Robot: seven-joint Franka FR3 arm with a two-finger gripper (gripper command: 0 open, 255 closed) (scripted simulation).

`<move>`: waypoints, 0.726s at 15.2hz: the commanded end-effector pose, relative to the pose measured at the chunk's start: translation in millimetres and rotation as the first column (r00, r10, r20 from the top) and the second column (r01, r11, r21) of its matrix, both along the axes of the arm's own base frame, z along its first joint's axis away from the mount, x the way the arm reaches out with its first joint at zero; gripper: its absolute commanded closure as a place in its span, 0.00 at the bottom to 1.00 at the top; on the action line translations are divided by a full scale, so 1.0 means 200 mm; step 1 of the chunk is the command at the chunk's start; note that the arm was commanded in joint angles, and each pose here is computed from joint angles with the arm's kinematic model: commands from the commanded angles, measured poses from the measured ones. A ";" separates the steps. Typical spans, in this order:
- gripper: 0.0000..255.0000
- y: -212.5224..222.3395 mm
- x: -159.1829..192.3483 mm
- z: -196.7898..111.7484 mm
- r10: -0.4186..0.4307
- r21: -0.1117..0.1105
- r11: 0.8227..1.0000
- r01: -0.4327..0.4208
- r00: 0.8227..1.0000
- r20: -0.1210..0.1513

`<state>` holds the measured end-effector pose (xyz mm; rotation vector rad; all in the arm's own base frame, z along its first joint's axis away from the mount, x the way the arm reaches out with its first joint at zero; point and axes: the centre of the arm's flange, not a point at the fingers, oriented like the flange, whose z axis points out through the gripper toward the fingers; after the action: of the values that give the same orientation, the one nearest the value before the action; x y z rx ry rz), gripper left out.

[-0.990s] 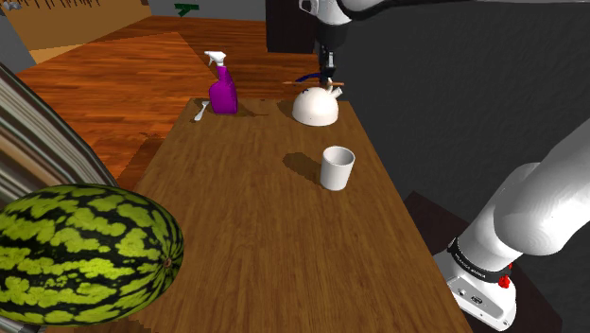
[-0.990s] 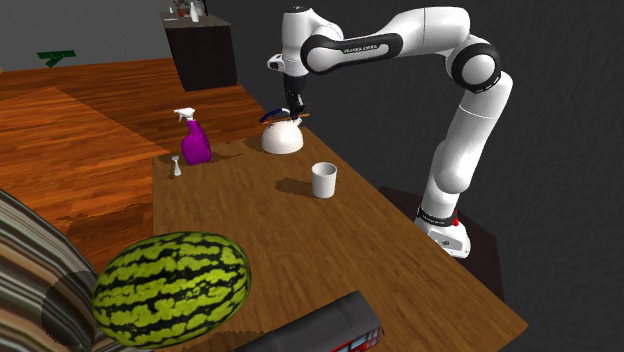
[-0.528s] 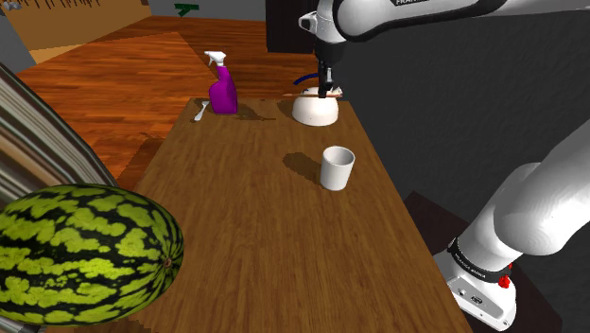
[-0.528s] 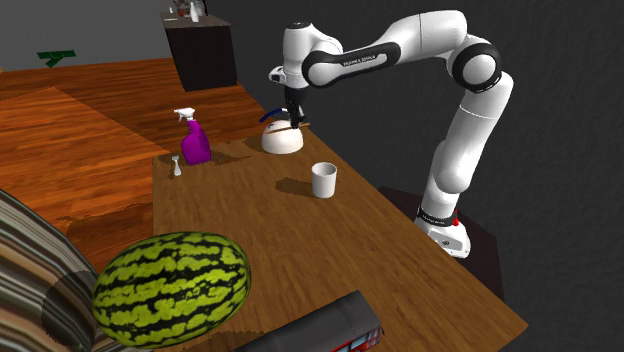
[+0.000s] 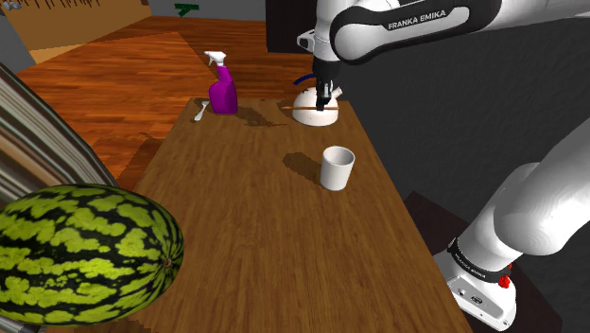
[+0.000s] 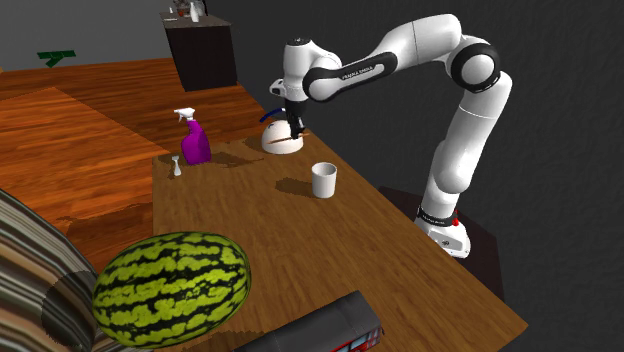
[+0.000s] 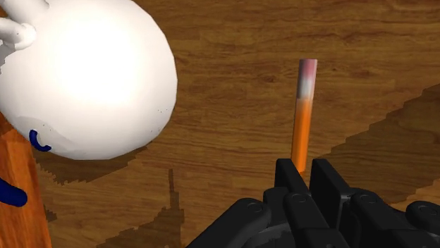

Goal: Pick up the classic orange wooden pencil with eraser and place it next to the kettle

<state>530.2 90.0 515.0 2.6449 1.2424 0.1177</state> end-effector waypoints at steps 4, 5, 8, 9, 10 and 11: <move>1.00 0.00 0.00 -0.13 0.000 0.000 1.000 0.000 1.000 0.000; 1.00 0.00 0.00 -0.16 0.000 0.000 1.000 0.000 1.000 0.000; 1.00 0.00 0.00 -0.24 0.000 0.000 1.000 0.000 1.000 0.000; 1.00 0.00 0.00 -0.27 0.000 0.000 1.000 0.000 1.000 0.000; 1.00 0.00 0.00 -0.29 0.000 0.000 1.000 0.000 1.000 0.000; 1.00 0.00 0.00 -0.32 0.000 0.000 1.000 0.000 1.000 0.000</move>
<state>530.4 88.9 456.8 2.6449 1.2421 0.1174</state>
